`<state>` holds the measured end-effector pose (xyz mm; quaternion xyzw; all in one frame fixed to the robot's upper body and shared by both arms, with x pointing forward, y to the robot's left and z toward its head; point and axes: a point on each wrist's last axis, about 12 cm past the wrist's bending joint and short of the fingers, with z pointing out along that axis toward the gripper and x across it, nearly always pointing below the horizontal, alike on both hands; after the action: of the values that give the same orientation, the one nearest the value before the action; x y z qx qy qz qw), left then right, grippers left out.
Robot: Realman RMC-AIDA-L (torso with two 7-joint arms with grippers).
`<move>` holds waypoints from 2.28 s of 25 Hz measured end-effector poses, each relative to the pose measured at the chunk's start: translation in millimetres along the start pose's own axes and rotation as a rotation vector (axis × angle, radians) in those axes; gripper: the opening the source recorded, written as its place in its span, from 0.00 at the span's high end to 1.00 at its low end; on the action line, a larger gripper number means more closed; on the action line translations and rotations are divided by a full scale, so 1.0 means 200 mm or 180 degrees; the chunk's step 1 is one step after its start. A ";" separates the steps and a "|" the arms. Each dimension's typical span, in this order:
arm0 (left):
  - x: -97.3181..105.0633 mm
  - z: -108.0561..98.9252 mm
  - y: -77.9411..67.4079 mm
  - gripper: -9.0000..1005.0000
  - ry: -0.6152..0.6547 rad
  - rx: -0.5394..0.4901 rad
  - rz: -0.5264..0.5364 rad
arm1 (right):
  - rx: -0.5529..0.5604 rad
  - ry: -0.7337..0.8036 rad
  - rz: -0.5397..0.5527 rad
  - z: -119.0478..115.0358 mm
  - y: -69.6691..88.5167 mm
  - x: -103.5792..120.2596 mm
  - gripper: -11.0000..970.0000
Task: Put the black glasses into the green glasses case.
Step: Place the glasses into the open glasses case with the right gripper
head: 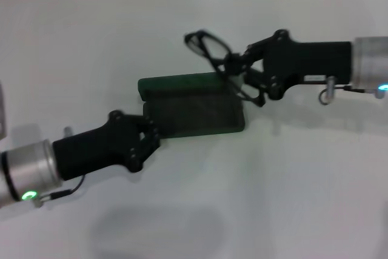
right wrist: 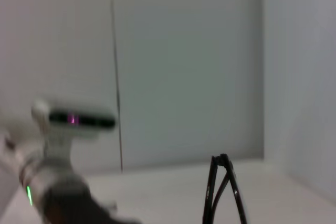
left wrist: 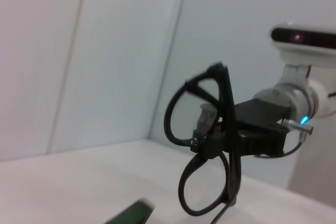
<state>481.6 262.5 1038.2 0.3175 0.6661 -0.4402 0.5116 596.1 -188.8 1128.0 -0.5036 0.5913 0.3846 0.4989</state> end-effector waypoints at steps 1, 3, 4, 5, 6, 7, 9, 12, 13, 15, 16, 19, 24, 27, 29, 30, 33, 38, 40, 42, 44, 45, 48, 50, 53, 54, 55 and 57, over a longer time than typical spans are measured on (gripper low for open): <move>0.02 -0.03 0.00 0.94 0.0040 -0.0065 0.0000 | -0.0024 0.0118 -0.0060 0.04 0.00 0.00 0.91; 0.04 -0.09 0.00 0.94 0.0133 -0.0160 0.0005 | -0.0071 0.0329 -0.0159 0.10 0.00 0.01 0.91; 0.06 -0.12 0.01 0.94 0.0200 -0.0234 -0.0002 | -0.0075 0.0417 -0.0203 0.13 -0.01 0.02 0.91; 0.07 -0.13 0.01 0.94 0.0227 -0.0265 -0.0008 | -0.0095 0.0519 -0.0257 0.16 0.00 0.03 0.91; 0.08 -0.16 0.01 0.94 0.0277 -0.0339 -0.0021 | -0.0095 0.0562 -0.0280 0.17 0.00 0.03 0.91; 0.09 -0.17 0.01 0.94 0.0306 -0.0385 -0.0025 | -0.0094 0.0626 -0.0317 0.20 0.00 0.03 0.91; 0.11 -0.20 0.01 0.94 0.0348 -0.0463 -0.0031 | -0.0105 0.0755 -0.0420 0.26 0.00 0.04 0.91; 0.12 -0.23 0.01 0.94 0.0364 -0.0522 -0.0038 | -0.0101 0.0876 -0.0548 0.32 0.00 0.03 0.91; 0.12 -0.24 0.00 0.94 0.0365 -0.0525 -0.0037 | -0.0101 0.0934 -0.0619 0.34 0.01 0.03 0.91; 0.12 -0.24 0.00 0.94 0.0373 -0.0512 -0.0041 | -0.0111 0.1037 -0.0746 0.38 0.02 0.03 0.91; 0.12 -0.24 0.00 0.94 0.0378 -0.0505 -0.0045 | -0.0108 0.1076 -0.0797 0.39 0.02 0.03 0.91; 0.12 -0.24 0.00 0.94 0.0378 -0.0495 -0.0043 | -0.0073 0.1122 -0.0884 0.42 0.02 0.03 0.91; 0.11 -0.22 0.00 0.94 0.0363 -0.0455 -0.0034 | -0.0002 0.1140 -0.0922 0.43 0.01 0.03 0.91; 0.10 -0.21 0.00 0.94 0.0352 -0.0424 -0.0032 | 0.0008 0.1164 -0.0956 0.43 0.01 0.03 0.91; 0.10 -0.21 0.00 0.94 0.0348 -0.0415 -0.0043 | 0.0003 0.1175 -0.0984 0.44 0.01 0.02 0.91; 0.10 -0.20 0.01 0.94 0.0346 -0.0411 -0.0048 | -0.0001 0.1175 -0.0995 0.44 0.01 0.02 0.91; 0.10 -0.20 0.01 0.94 0.0347 -0.0404 -0.0054 | -0.0012 0.1173 -0.1008 0.45 0.01 0.02 0.91; 0.10 -0.20 0.01 0.94 0.0347 -0.0404 -0.0055 | -0.0075 0.1190 -0.1080 0.46 0.03 0.02 0.90; 0.10 -0.20 0.01 0.94 0.0348 -0.0405 -0.0056 | -0.0094 0.1207 -0.1126 0.47 0.04 0.02 0.90; 0.10 -0.20 0.01 0.94 0.0348 -0.0405 -0.0057 | -0.0077 0.1230 -0.1170 0.47 0.04 0.02 0.90; 0.10 -0.20 0.01 0.94 0.0352 -0.0403 -0.0057 | -0.0054 0.1271 -0.1211 0.48 0.04 0.02 0.90; 0.10 -0.20 0.01 0.94 0.0354 -0.0403 -0.0056 | -0.0032 0.1293 -0.1228 0.48 0.04 0.03 0.90; 0.10 -0.20 0.01 0.94 0.0357 -0.0401 -0.0075 | 0.0019 0.1310 -0.1234 0.47 0.04 0.04 0.90; 0.10 -0.21 0.01 0.93 0.0360 -0.0401 -0.0087 | 0.0044 0.1305 -0.1245 0.47 0.03 0.03 0.90; 0.10 -0.21 0.01 0.93 0.0363 -0.0402 -0.0089 | 0.0049 0.1285 -0.1251 0.48 0.03 0.02 0.90; 0.10 -0.21 0.01 0.93 0.0363 -0.0402 -0.0088 | 0.0051 0.1277 -0.1251 0.48 0.04 0.02 0.90; 0.10 -0.21 0.01 0.93 0.0364 -0.0402 -0.0087 | 0.0051 0.1269 -0.1249 0.48 0.04 0.02 0.90; 0.09 -0.21 0.01 0.93 0.0364 -0.0397 -0.0083 | 0.0056 0.1247 -0.1244 0.47 0.05 0.02 0.90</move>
<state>461.5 300.6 1023.4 0.3010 0.7244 -0.3857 0.4856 605.9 -97.6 1103.4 -0.6685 0.5714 0.1712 0.4442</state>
